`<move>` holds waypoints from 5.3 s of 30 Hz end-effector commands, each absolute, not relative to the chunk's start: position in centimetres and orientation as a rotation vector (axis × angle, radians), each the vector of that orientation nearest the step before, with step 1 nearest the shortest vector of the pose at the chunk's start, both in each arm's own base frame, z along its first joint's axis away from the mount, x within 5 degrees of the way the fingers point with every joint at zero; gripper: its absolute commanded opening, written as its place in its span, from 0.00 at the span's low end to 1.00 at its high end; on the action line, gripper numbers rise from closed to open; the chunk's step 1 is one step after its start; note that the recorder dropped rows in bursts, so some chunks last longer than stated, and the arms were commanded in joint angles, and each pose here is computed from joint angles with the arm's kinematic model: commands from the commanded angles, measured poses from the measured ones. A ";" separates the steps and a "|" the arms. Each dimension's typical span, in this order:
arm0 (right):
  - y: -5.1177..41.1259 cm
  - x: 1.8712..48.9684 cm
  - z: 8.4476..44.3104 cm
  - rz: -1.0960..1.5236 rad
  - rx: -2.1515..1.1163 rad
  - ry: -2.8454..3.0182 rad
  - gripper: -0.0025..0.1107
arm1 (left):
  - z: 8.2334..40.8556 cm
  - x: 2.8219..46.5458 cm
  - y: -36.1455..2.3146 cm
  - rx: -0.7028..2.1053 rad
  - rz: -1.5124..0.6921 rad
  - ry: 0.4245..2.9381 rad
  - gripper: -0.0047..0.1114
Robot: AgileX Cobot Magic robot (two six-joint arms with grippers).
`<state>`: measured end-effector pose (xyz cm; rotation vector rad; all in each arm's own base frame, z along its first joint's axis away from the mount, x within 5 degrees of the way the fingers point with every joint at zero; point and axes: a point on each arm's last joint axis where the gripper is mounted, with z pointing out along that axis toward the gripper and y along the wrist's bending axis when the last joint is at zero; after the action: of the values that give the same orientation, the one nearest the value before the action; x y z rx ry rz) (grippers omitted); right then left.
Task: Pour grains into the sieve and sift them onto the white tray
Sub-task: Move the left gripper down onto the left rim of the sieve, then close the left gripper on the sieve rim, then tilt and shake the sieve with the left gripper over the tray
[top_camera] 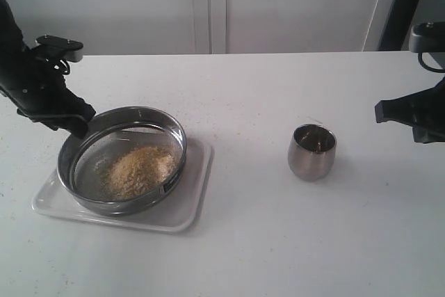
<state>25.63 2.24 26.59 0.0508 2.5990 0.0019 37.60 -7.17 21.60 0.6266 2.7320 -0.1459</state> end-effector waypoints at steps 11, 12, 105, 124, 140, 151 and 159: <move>2.1 25.8 26.7 -0.002 0.049 2.586 0.02 | 18.8 39.3 -7.5 0.565 -0.149 2.747 0.55; 2.1 25.8 26.7 -0.002 0.049 2.586 0.02 | 18.4 39.4 -7.6 0.566 -0.150 2.756 0.55; 2.1 25.8 26.7 -0.001 0.048 2.581 0.02 | 22.8 39.2 -4.5 0.365 -0.403 2.882 0.04; 2.1 25.8 26.7 0.000 0.048 2.579 0.02 | 21.6 38.9 -4.5 0.431 -0.292 2.977 0.04; 2.1 25.8 26.7 0.001 0.048 2.575 0.02 | 21.7 39.3 -1.7 0.180 -0.252 2.988 0.04; 2.2 25.9 26.8 0.002 0.047 2.572 0.02 | 21.4 39.1 -4.0 0.324 -0.187 2.985 0.04; 2.2 25.9 26.8 0.002 0.047 2.572 0.02 | 22.0 39.2 -4.5 0.415 -0.236 2.961 0.04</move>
<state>25.78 2.27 26.68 0.0490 2.5792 0.0068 39.03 -6.38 20.76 0.5395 2.9428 -0.2108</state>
